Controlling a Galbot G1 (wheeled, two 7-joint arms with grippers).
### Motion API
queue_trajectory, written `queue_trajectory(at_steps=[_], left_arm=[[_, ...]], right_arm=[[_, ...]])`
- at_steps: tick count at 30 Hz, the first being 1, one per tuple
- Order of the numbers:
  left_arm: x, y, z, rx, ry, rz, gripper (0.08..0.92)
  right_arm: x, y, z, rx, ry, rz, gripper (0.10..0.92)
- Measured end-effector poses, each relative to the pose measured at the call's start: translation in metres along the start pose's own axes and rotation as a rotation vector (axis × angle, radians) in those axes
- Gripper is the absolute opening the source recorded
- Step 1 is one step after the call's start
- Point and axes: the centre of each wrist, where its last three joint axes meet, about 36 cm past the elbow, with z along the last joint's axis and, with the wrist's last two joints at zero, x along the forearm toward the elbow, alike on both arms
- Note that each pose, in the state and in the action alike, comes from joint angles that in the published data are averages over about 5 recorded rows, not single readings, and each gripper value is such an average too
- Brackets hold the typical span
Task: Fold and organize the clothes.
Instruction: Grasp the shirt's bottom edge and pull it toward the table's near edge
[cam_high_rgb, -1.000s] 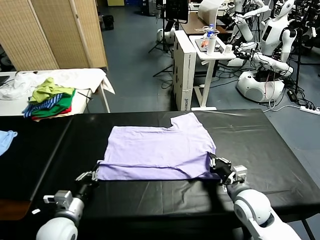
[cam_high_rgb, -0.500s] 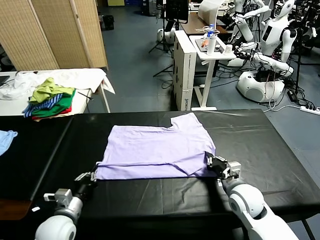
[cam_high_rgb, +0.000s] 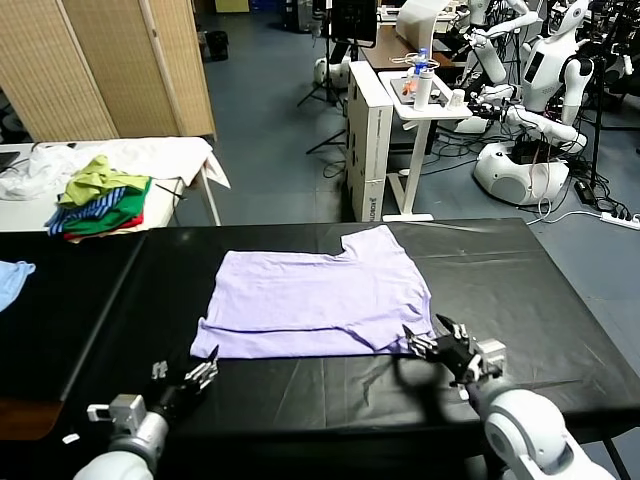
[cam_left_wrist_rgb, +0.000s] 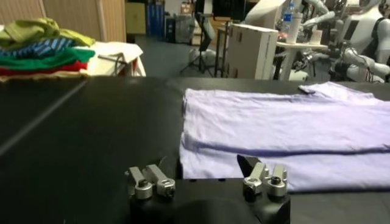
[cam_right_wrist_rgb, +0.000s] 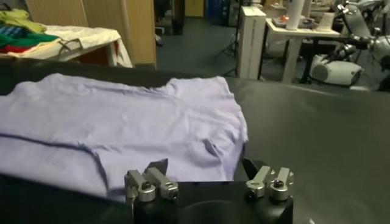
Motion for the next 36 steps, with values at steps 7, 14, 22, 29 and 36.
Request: queue_trajectory(at_steps=[7, 14, 22, 29, 36], left_arm=[[0.001, 0.002, 0.002, -0.001, 0.009, -0.003, 0.841], [-0.001, 0.004, 0.005, 0.000, 0.015, -0.006, 0.434], [0.004, 0.005, 0.007, -0.006, 0.024, -0.013, 0.147], [0.016, 0.009, 0.005, -0.048, 0.042, -0.032, 0.145], [0.040, 0.008, 0.007, -0.096, 0.082, -0.049, 0.145]], right_arm=[[-0.001, 0.002, 0.006, -0.008, 0.014, -0.001, 0.623], [0.000, 0.003, 0.005, -0.004, 0.011, -0.007, 0.317], [0.015, 0.008, 0.005, -0.010, 0.050, 0.000, 0.139], [0.039, 0.013, 0.005, -0.020, 0.121, -0.010, 0.139], [0.060, 0.015, 0.003, 0.009, 0.181, -0.007, 0.139]])
